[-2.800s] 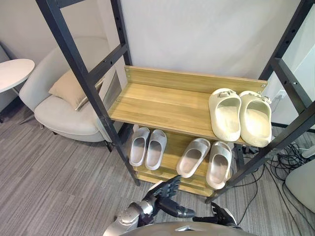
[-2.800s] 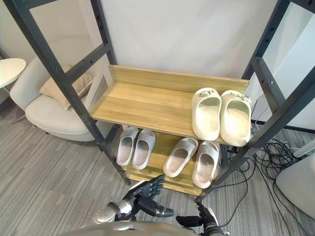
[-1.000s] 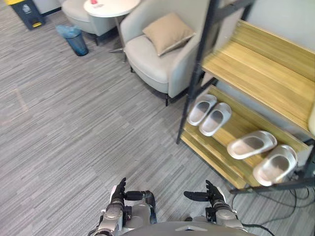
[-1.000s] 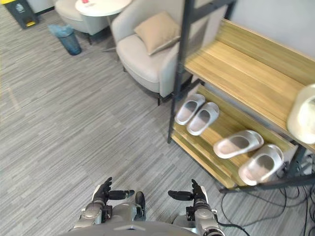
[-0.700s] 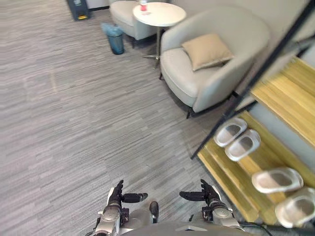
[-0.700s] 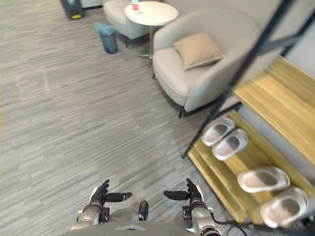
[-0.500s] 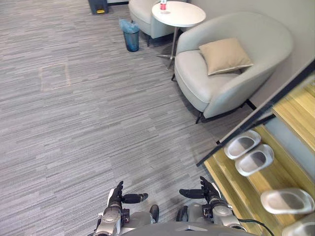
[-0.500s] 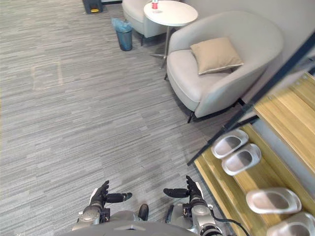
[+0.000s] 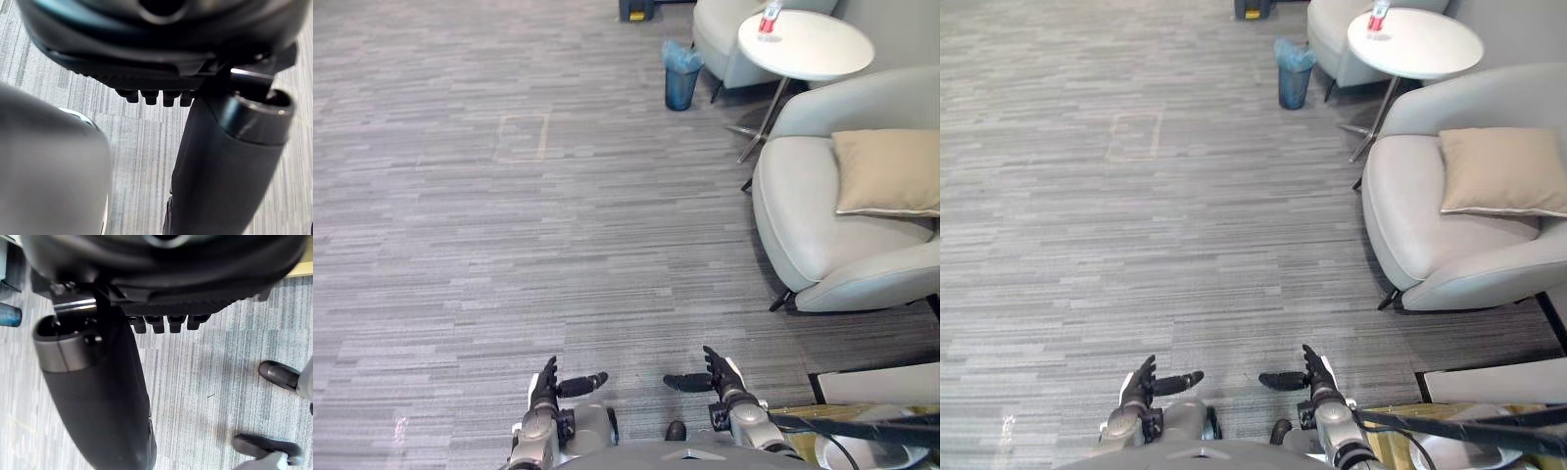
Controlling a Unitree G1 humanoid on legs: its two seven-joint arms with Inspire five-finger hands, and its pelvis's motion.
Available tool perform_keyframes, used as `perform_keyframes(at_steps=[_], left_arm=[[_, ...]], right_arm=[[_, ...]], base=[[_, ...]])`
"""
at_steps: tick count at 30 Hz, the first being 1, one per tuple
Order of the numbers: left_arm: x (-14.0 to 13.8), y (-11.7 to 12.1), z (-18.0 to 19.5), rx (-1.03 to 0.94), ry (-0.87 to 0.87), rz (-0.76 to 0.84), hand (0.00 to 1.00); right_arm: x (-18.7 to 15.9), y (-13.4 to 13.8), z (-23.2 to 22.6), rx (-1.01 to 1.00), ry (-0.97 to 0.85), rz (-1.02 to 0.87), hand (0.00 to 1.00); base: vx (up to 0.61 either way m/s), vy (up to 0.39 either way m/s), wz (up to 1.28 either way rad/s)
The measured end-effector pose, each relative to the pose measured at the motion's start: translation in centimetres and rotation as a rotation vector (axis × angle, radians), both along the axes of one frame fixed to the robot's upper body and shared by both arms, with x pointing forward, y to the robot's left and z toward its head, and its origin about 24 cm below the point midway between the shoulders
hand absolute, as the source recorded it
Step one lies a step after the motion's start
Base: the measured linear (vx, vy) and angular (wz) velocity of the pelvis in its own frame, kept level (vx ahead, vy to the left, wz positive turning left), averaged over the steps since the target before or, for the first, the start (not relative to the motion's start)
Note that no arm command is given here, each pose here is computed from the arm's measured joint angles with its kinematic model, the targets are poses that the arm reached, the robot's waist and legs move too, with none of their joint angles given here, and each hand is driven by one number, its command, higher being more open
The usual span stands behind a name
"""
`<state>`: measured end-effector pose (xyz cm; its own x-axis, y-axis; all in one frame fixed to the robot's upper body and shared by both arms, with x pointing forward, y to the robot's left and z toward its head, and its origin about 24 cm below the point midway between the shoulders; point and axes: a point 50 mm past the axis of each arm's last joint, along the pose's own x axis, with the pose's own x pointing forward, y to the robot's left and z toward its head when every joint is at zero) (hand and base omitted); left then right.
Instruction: Organize the slippers on the shoe rack
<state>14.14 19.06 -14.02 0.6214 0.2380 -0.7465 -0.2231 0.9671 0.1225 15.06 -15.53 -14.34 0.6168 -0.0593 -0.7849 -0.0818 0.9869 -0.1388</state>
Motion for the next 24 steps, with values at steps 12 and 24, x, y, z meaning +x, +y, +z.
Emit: perform_keyframes(at_steps=[12, 24], left_arm=[[-0.9, 1.0, -0.2, 0.049, 0.043, -0.046, 1.0], [-1.6, -0.5, -0.7, -0.024, 0.052, -0.001, 1.0]], right_arm=[[0.2, 2.0, -0.1, 0.059, 0.009, 0.008, 1.0], [0.5, 0.8, 0.4, 0.079, -0.028, -0.088, 1.0]], base=[[0.39, 0.131, 0.74], [0.44, -0.134, 0.75]])
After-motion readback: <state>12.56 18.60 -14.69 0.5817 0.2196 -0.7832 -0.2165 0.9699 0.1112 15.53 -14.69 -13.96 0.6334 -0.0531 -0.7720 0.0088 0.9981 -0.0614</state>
